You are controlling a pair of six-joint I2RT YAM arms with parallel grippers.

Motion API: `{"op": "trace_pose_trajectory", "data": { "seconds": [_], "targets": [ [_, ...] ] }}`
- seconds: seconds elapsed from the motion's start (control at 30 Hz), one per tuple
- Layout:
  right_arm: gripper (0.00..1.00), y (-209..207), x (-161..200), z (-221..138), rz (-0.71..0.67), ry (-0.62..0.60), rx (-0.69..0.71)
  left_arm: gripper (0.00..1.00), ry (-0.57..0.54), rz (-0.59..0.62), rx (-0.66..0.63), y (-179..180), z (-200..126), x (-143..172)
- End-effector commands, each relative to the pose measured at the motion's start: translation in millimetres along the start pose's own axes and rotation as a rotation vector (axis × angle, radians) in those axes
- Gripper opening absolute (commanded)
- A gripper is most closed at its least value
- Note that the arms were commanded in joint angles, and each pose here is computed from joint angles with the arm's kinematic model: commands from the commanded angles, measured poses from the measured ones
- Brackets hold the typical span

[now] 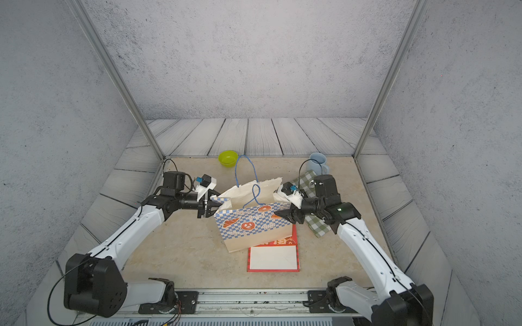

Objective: Put away the paper bag
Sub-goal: Press the paper bag.

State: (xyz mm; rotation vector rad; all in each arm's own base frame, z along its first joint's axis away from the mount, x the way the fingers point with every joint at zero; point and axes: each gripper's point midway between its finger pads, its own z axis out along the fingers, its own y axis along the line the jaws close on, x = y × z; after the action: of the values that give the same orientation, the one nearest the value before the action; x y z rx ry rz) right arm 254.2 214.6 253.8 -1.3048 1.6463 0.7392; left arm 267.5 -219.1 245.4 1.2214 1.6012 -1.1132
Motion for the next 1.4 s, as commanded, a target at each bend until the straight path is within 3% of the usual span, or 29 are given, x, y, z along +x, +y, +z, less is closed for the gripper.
{"op": "trace_pose_trajectory", "data": {
  "seconds": [0.0, 0.2, 0.33, 0.57, 0.9, 1.13, 1.37],
  "targets": [
    [0.64, -3, -14, 4, -0.065, -0.043, -0.036, 0.5, -0.021, 0.038, 0.036, -12, -1, -15],
    [0.62, -35, -6, 6, -0.067, 0.025, 0.11, 0.49, -0.022, 0.04, 0.055, -19, -1, -18],
    [0.78, -48, 5, -6, -0.057, 0.092, 0.232, 0.49, -0.018, 0.041, 0.07, -23, 2, -18],
    [0.9, -53, 10, -14, -0.04, 0.119, 0.261, 0.49, -0.015, 0.046, 0.081, -26, 3, -18],
    [0.97, -64, -16, -18, 0.017, -0.068, 0.14, 0.49, -0.018, 0.037, 0.121, -35, 7, -19],
    [0.96, -43, -39, -14, 0.06, -0.204, -0.141, 0.5, -0.016, 0.036, 0.127, -36, 8, -19],
    [0.95, -48, -38, -7, 0.081, -0.22, -0.202, 0.5, -0.02, 0.036, 0.142, -38, 9, -21]
  ]
}}
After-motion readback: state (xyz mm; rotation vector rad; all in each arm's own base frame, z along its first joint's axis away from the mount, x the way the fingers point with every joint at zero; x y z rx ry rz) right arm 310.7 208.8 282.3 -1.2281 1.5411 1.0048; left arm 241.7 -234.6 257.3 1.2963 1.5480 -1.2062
